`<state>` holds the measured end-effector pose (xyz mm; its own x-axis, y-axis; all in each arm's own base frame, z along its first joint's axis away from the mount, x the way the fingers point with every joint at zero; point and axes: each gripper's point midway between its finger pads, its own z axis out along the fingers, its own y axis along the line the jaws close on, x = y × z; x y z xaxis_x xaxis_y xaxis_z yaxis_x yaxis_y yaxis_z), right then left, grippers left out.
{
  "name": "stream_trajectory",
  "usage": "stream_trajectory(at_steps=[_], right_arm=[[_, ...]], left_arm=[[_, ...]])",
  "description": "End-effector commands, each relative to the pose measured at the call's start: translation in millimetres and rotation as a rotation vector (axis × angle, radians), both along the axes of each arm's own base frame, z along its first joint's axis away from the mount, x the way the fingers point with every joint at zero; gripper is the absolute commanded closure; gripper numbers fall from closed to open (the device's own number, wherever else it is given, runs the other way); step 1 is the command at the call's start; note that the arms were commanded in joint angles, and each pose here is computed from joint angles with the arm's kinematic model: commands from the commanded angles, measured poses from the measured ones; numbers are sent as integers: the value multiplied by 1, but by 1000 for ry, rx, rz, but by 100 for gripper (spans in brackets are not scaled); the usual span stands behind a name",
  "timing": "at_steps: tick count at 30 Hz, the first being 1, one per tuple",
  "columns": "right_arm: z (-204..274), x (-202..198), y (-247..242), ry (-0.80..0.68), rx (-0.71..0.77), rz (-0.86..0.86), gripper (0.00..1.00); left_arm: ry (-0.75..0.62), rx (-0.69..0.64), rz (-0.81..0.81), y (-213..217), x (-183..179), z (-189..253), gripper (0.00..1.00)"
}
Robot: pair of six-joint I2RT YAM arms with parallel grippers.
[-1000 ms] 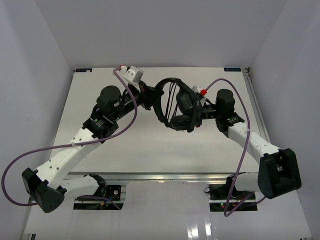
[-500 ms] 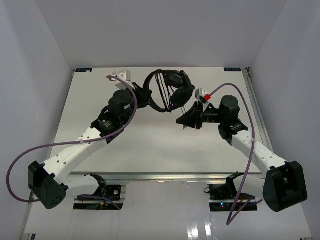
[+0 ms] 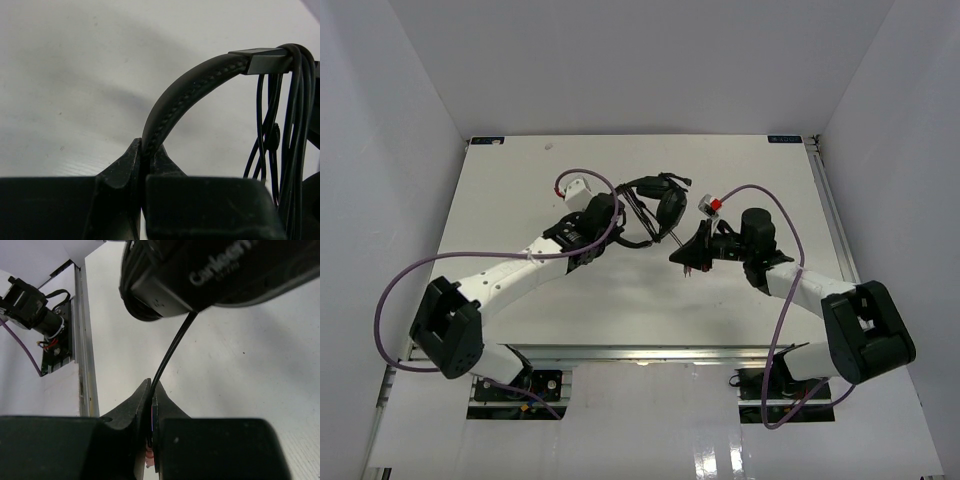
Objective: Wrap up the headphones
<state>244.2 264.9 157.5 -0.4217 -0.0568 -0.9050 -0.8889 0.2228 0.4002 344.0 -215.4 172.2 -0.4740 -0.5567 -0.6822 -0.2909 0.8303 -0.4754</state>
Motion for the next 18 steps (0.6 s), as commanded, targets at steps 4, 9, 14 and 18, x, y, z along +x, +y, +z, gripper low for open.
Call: stream_trajectory(at_steps=[4,9,14,18], right_arm=[[-38,5,13,138,-25,59,92],[-69,2,22,185,-70,105,92],[-84,2,23,219,-105,123,89],[-88,7,23,217,-142,136,74]], left_arm=[[73,47,320,33,31,-40,100],[152,107,346,31,34,-72,100],[202,205,347,35,37,-93,100],[256,254,351,37,34,-109,98]])
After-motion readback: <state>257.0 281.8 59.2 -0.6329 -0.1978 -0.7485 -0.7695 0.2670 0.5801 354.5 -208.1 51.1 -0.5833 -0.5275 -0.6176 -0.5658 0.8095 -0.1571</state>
